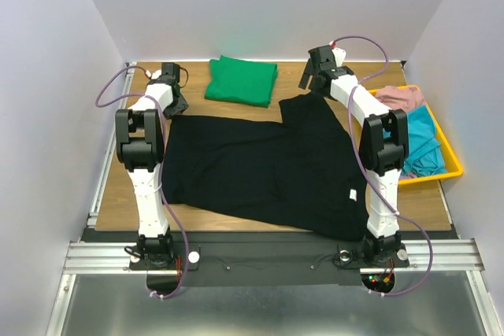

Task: Fold and stack the t-shirts
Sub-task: Fold the tshirt

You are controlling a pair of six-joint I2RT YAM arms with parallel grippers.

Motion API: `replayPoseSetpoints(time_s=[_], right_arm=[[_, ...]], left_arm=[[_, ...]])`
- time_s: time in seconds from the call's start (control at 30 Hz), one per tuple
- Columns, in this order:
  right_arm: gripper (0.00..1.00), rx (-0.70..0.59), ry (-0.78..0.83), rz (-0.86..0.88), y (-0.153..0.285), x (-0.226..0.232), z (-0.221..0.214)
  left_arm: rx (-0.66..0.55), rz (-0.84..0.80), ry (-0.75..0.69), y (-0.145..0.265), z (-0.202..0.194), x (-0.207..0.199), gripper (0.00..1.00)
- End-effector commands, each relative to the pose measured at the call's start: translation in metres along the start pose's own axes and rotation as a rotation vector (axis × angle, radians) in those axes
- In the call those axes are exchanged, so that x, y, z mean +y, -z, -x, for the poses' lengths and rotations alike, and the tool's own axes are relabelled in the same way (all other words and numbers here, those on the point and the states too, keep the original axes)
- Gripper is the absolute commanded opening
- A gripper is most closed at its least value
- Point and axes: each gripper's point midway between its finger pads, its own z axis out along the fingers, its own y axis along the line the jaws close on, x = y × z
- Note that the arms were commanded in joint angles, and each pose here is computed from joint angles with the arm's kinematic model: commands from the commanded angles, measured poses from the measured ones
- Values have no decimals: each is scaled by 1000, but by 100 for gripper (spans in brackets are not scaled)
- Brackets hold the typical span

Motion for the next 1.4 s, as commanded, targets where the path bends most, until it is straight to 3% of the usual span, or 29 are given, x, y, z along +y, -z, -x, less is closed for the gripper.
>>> replayPoseSetpoints(time_s=[0.0,0.2,0.3,0.5,0.7,0.9,1.0,1.13,1.37], right_arm=[[100,-29,36,42,-14,16,12],[100,-49,41,37,-41,24,20],[100,-49,13,53,-55,28,24],[100,-69,43,67,-86,40,25],[100,-173,98,91,-111,51,41],[97,-151,119,93,-131,50,21],[88,-118,136,67,-137,42,4],[57,-86,132,49,-134,34,-7],[22,-105,134,9,-111,21,6]], left_arm=[[88,100,-53,-3,-35,21,49],[87,105,-99,-1,-40,7,33],[92,123,-107,-2,-43,12,0],[46,120,-99,7,-33,14,0],[-64,30,-66,38,-3,1,0],[-101,28,-60,46,4,4,0],[-103,21,-54,48,4,3,0],[-108,-9,-48,54,4,0,0],[-125,-31,-40,62,6,0,0]])
